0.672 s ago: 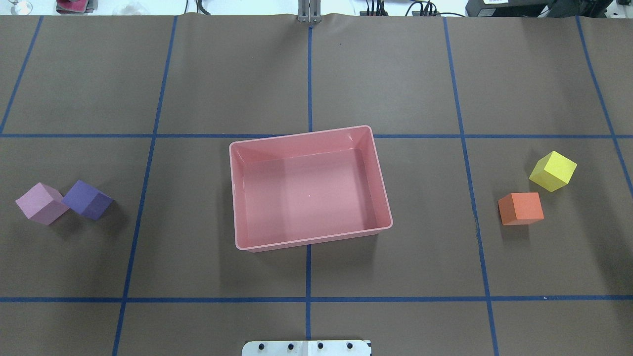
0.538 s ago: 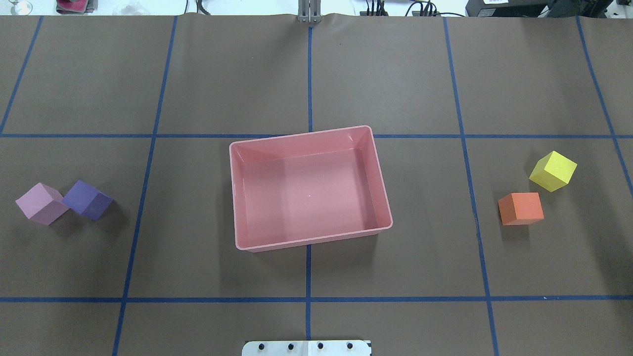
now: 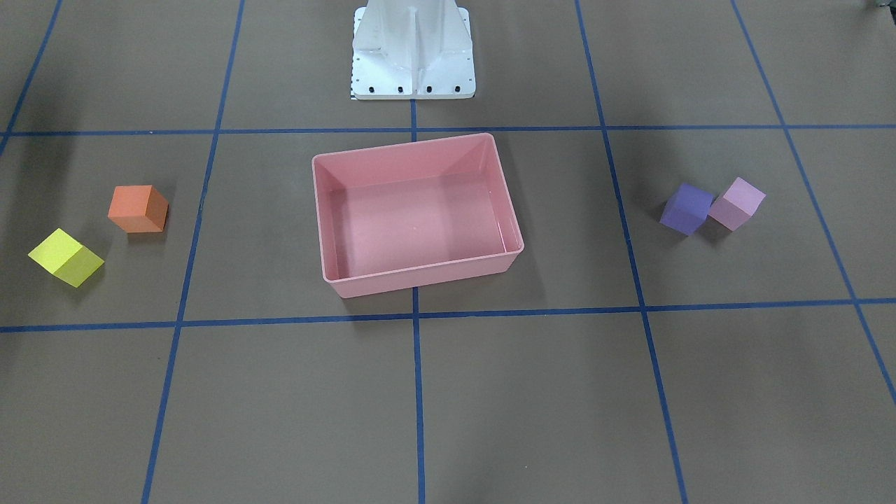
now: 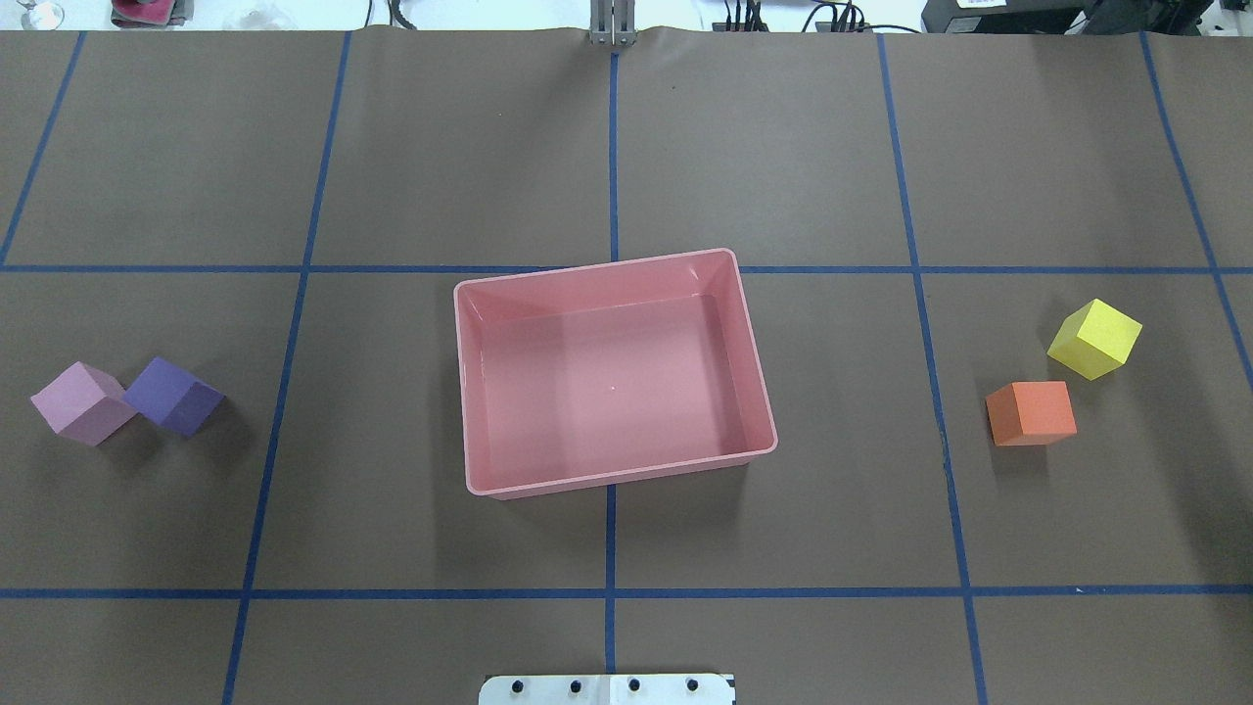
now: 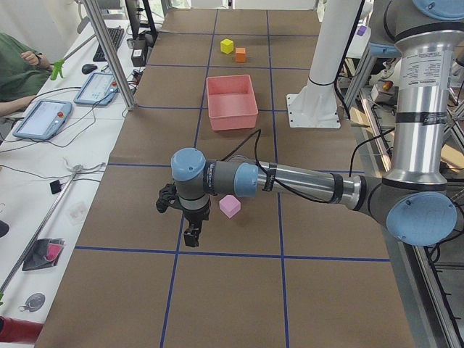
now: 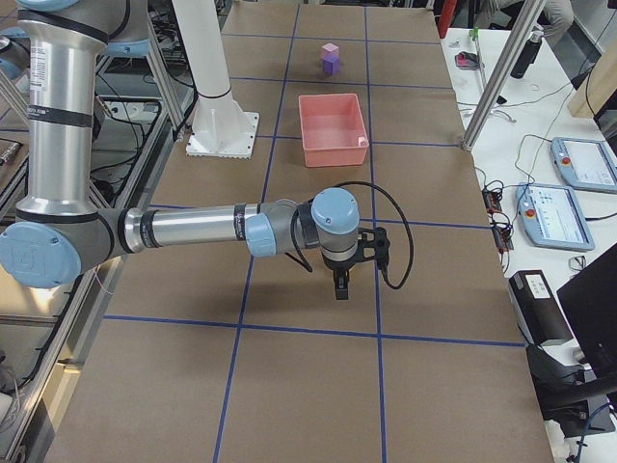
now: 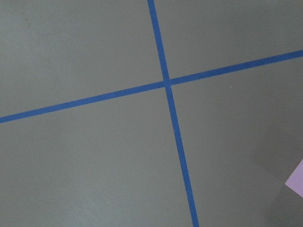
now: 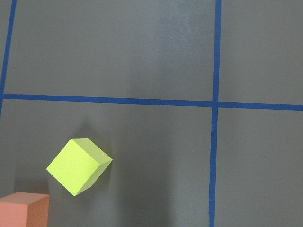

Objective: Place blocks into pink bin with both arms

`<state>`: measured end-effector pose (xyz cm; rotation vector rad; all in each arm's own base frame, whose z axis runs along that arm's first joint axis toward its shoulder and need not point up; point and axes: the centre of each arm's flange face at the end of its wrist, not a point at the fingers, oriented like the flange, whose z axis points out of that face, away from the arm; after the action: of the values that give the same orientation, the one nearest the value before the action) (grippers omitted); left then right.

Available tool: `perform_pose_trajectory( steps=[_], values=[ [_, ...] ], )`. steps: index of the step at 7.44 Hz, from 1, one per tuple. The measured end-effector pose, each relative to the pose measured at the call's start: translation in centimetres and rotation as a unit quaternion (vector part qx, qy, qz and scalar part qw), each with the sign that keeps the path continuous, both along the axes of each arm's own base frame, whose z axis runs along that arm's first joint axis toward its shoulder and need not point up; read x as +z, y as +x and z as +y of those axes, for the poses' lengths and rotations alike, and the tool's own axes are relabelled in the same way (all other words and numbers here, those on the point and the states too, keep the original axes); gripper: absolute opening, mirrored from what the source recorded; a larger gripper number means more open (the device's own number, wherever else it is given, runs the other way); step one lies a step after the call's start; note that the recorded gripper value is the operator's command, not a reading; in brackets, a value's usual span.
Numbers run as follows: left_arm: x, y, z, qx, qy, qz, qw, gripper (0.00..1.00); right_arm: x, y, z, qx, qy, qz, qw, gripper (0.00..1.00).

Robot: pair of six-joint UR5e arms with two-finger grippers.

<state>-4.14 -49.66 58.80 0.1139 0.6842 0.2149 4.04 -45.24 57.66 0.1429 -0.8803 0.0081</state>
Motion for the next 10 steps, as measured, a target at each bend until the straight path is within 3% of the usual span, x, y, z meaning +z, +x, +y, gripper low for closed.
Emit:
perform_pose_trajectory(
  steps=[4,5,7,10],
  values=[
    [-4.7,0.7,-1.3,-0.003,0.08,0.009,0.9967,1.0,-0.9,-0.1,-0.4,-0.001,0.01,-0.003,0.9999,1.0],
    [-5.0,1.5,-1.3,-0.018,0.069,0.021,0.9972,1.0,-1.0,-0.2,-0.5,-0.003,0.01,-0.003,0.9999,1.0],
    [-6.2,5.7,-1.2,-0.109,-0.027,0.067,0.9914,1.0,-0.8,-0.5,-0.5,-0.006,0.007,-0.003,1.0,1.0],
    [-4.9,8.4,1.0,-0.241,-0.137,0.092,0.9564,0.99,0.4,-0.7,-0.3,-0.007,-0.005,-0.002,1.0,1.0]
  ],
)
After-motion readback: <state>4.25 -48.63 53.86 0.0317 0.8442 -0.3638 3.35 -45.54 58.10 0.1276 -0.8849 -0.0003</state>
